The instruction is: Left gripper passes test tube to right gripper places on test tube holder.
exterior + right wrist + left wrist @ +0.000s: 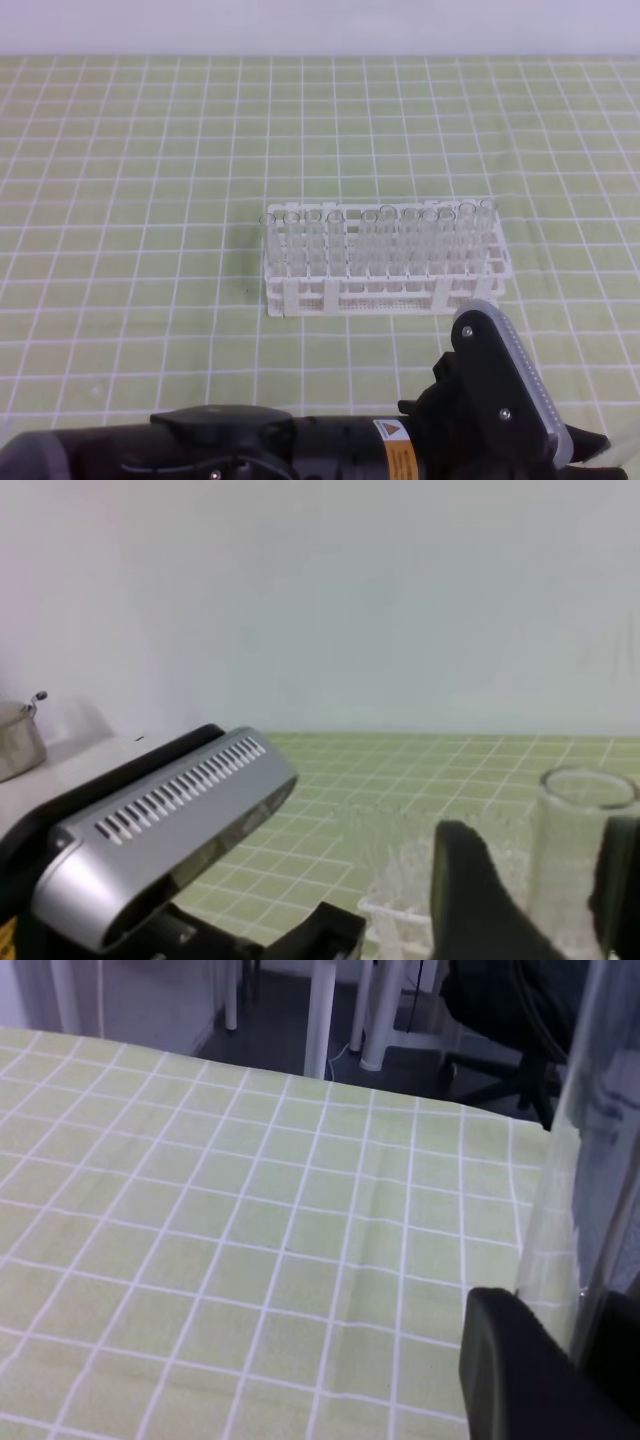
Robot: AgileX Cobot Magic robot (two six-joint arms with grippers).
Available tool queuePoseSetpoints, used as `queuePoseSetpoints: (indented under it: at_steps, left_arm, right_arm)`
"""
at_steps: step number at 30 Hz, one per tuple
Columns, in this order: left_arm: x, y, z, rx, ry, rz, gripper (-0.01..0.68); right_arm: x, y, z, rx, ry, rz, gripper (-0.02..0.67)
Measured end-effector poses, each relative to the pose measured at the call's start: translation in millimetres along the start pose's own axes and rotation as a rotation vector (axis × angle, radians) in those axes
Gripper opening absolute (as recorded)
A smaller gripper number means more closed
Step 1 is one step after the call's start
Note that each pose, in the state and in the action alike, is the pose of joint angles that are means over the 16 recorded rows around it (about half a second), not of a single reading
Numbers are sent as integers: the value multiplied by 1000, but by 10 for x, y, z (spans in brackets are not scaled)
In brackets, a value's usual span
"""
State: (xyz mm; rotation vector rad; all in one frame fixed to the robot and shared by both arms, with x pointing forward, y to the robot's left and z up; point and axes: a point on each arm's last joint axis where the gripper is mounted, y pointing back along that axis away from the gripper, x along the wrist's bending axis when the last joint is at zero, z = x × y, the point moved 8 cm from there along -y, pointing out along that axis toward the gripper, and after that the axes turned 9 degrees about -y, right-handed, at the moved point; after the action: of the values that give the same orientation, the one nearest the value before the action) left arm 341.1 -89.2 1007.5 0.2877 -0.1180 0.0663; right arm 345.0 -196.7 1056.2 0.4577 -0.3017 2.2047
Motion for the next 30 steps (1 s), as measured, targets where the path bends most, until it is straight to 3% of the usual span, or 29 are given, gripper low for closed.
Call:
queuePoseSetpoints:
  at_steps: [16, 24, 30]
  left_arm:
    - [-3, -3, 9, -7, 7, -2, 21]
    - [3, -1, 2, -2, 8, 2, 31]
    - [12, -3, -21, 10, 9, 7, 101]
  right_arm:
    - [-2, 1, 38, -22, 34, -1, 119]
    - [-1, 1, 39, -22, 45, -1, 105]
    - [2, -1, 37, -21, 48, 1, 104]
